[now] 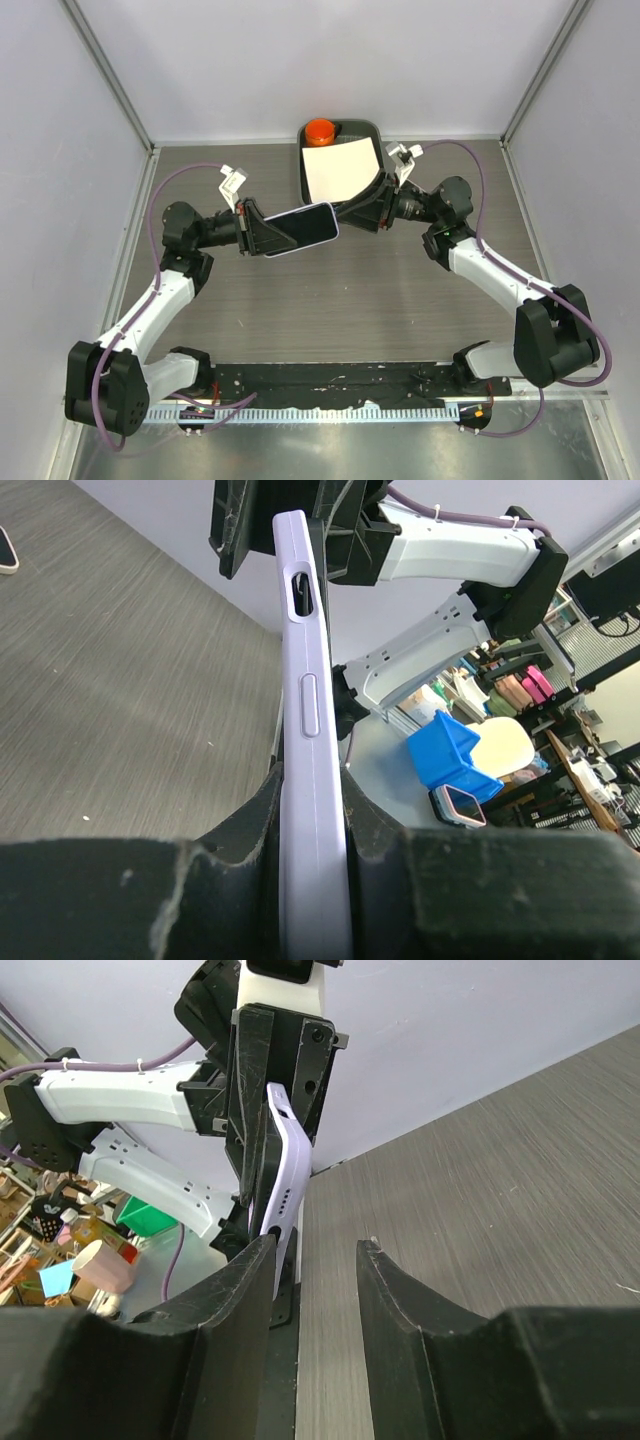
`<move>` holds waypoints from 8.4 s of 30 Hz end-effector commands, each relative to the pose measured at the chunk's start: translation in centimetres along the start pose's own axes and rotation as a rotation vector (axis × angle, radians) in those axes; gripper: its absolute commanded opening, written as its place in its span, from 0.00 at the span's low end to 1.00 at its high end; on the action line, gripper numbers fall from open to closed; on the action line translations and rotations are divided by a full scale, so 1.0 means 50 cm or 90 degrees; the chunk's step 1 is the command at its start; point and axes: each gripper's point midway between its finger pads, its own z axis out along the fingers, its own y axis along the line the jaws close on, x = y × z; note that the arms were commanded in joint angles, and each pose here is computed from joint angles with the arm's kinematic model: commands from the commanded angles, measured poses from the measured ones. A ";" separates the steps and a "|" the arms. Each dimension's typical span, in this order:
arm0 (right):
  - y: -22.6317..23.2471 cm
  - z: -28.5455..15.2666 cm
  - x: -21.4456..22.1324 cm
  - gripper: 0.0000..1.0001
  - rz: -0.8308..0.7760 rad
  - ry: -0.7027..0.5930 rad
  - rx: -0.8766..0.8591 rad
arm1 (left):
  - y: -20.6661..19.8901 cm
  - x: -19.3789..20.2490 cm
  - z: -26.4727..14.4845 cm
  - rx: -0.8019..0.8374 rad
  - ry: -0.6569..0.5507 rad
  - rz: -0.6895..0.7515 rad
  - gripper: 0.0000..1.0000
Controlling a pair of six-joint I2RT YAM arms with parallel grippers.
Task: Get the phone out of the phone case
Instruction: Remove the phone case from the phone.
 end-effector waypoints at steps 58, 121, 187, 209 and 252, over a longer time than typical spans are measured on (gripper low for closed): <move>-0.017 0.021 -0.006 0.34 -0.036 0.008 0.006 | -0.058 -0.023 0.002 0.053 -0.003 0.081 0.00; 0.001 0.096 0.109 0.45 0.065 0.105 -0.066 | -0.047 -0.048 -0.007 0.034 -0.079 0.119 0.00; 0.052 0.166 0.160 0.40 0.173 0.117 -0.142 | 0.107 -0.081 -0.049 -0.165 -0.164 0.052 0.00; 0.038 0.150 0.143 0.01 0.173 0.107 -0.119 | 0.115 -0.098 -0.057 -0.186 -0.181 0.053 0.37; -0.139 0.100 0.140 0.01 0.261 0.117 0.068 | 0.116 -0.125 -0.075 -0.278 0.044 0.366 1.00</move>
